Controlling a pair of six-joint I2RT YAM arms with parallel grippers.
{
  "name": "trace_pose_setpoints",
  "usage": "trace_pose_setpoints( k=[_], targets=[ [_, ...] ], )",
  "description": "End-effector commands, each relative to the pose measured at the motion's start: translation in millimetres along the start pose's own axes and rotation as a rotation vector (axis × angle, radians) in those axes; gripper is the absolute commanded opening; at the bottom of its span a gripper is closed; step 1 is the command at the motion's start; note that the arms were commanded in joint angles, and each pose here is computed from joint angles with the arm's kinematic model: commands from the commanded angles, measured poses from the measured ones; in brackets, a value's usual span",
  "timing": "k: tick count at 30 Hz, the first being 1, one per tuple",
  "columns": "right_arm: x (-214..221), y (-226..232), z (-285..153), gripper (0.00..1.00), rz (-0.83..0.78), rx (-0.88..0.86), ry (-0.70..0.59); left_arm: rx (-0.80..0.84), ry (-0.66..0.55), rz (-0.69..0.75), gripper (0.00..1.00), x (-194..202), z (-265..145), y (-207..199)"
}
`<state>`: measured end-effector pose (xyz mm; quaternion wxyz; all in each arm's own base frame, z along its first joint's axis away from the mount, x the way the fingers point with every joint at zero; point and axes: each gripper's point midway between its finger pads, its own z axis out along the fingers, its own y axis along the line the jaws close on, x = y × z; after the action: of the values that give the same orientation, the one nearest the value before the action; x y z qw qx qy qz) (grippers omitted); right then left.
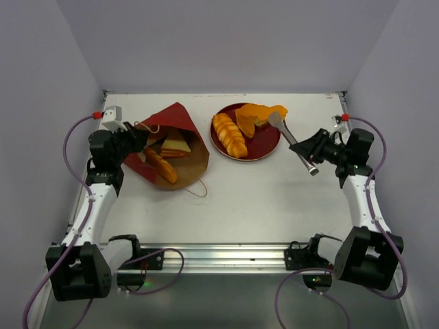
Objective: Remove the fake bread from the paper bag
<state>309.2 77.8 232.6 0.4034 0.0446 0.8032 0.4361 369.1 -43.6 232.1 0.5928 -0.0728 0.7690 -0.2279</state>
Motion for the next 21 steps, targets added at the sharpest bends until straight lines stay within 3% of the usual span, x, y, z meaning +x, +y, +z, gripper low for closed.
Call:
trace_pose_setpoints(
  k=[1, 11, 21],
  targets=[
    [-52.9, 3.0, 11.0, 0.0, 0.076, -0.069, -0.264, -0.002, -0.041, 0.054, 0.09, -6.5, -9.3, 1.2],
    [-62.0, -38.4, 42.2, 0.0, 0.556, -0.175, -0.325, 0.012, -0.036, 0.064, 0.09, -0.7, -11.9, 0.0],
    [-54.8, -36.6, 72.6, 0.0, 0.618, -0.244, -0.285, 0.004, -0.033, 0.066, 0.09, 0.9, -12.2, 1.8]
  ],
)
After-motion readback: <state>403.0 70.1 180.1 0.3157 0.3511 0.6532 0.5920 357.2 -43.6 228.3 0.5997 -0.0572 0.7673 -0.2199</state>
